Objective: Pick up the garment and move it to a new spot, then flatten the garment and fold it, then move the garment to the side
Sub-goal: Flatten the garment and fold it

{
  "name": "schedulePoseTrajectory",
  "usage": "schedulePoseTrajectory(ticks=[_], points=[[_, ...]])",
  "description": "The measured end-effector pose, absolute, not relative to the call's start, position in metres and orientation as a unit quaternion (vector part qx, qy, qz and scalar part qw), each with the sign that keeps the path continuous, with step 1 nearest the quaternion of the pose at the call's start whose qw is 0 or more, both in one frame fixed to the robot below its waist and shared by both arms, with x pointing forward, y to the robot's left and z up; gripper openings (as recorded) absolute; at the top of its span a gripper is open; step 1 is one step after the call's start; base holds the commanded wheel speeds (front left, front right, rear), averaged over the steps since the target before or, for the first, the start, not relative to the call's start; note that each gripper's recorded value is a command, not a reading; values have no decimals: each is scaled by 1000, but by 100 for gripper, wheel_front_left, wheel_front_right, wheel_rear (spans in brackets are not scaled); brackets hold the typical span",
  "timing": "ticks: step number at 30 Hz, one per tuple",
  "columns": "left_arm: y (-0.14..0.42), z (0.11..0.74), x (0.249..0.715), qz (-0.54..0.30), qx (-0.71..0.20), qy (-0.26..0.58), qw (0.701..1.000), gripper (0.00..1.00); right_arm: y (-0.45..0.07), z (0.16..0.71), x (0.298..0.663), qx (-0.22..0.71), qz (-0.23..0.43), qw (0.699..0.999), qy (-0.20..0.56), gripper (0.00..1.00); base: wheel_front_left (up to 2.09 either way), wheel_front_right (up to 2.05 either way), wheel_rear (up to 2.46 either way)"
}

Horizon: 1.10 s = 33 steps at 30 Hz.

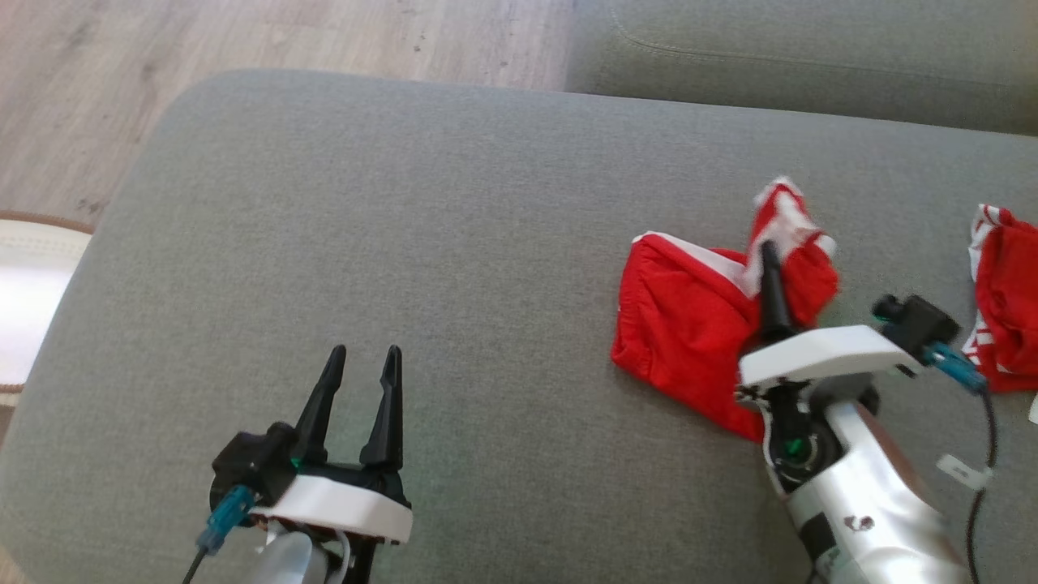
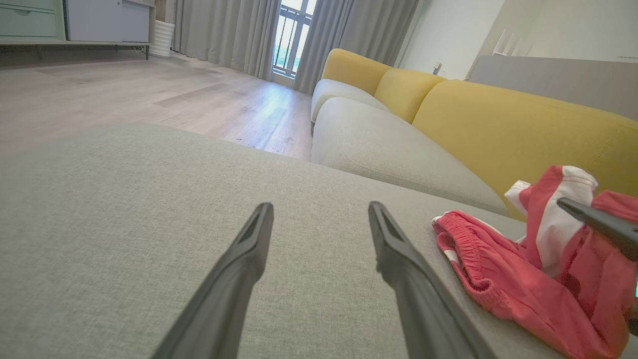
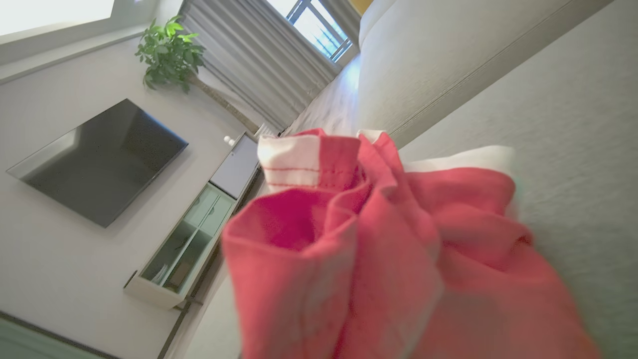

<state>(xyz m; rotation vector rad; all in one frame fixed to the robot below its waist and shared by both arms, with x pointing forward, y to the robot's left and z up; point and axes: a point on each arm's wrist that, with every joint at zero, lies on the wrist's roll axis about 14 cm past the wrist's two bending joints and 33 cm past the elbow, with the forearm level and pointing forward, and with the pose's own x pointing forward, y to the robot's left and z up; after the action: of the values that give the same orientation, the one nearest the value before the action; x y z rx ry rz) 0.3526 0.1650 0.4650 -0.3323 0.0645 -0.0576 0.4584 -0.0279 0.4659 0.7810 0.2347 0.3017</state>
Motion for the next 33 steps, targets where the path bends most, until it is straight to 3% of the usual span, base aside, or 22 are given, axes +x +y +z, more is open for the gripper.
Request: schedulePoseTrajectory(ticks=[13, 14, 15, 33], points=[[186, 463, 339, 6, -165, 30, 986, 100, 45, 452, 431, 335, 248, 891, 179, 0, 0, 0, 0], [190, 464, 338, 12, -166, 29, 986, 100, 49, 448, 426, 328, 256, 890, 186, 28, 0, 0, 0], [193, 464, 338, 16, -165, 27, 986, 100, 53, 446, 423, 323, 262, 889, 192, 100, 0, 0, 0], [186, 463, 339, 5, -168, 29, 985, 100, 95, 411, 343, 228, 379, 841, 313, 100, 0, 0, 0]])
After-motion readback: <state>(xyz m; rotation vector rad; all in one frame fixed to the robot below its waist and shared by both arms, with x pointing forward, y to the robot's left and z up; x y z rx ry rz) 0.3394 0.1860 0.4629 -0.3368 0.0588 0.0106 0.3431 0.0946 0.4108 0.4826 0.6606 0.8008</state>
